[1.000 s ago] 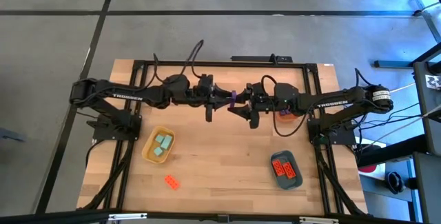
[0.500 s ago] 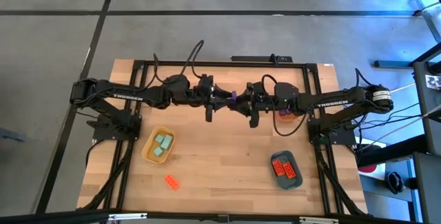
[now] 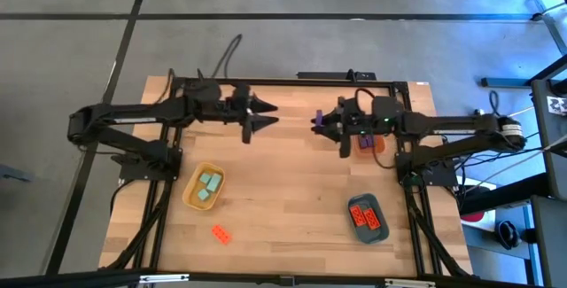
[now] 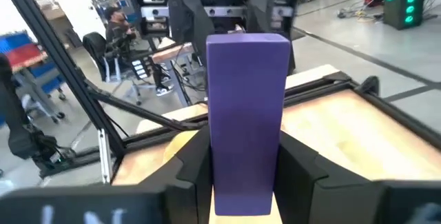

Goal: Sort & place blocks by color
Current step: Put the purple block into the orange bin

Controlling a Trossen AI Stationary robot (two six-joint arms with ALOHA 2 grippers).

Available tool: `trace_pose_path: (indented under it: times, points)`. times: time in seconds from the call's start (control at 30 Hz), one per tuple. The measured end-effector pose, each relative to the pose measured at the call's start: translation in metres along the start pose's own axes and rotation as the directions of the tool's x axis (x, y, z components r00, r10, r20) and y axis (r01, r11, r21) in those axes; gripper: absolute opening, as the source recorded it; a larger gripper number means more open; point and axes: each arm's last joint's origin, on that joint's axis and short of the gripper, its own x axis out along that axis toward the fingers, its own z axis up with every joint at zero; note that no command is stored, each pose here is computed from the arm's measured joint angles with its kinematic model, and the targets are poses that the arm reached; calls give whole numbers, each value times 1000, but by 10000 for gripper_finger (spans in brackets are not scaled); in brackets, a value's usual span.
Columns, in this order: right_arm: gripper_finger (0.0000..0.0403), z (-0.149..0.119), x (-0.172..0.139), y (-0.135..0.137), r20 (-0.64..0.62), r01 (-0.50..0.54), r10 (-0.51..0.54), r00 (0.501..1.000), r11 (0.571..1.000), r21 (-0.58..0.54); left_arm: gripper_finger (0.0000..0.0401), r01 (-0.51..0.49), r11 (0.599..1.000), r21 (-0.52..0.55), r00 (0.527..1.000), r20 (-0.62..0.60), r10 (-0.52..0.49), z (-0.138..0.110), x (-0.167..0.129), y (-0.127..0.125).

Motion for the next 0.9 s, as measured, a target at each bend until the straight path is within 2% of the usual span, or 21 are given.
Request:
trace_pose_path:
  times: [0.13, 0.2, 0.3, 0.47, 0.63, 0.9]
  points:
    - [108, 9, -21, 3, 6, 8, -8, 1000, 999, -34, 197, -26, 998, 63, 999, 30, 24, 8, -22, -7]
    - [108, 12, -29, 5, 12, 7, -6, 1000, 999, -44, 197, -46, 996, 73, 998, 47, 43, 5, -30, -8]
    - [108, 13, -41, 6, 0, 11, -11, 1000, 999, -42, 197, -69, 996, 64, 996, 68, 65, -10, -40, -7]
    - [108, 14, -56, 8, -27, 18, -19, 999, 999, -39, 197, -37, 999, -4, 980, 196, 37, -38, -56, -6]
    - [108, 17, -62, 10, -4, 16, -16, 1000, 999, -40, 197, -17, 1000, -19, 958, 287, 21, -50, -69, -7]
    - [108, 17, -62, 9, 4, 39, -39, 999, 999, -36, 198, -23, 1000, 6, 954, 299, 20, -49, -73, -8]
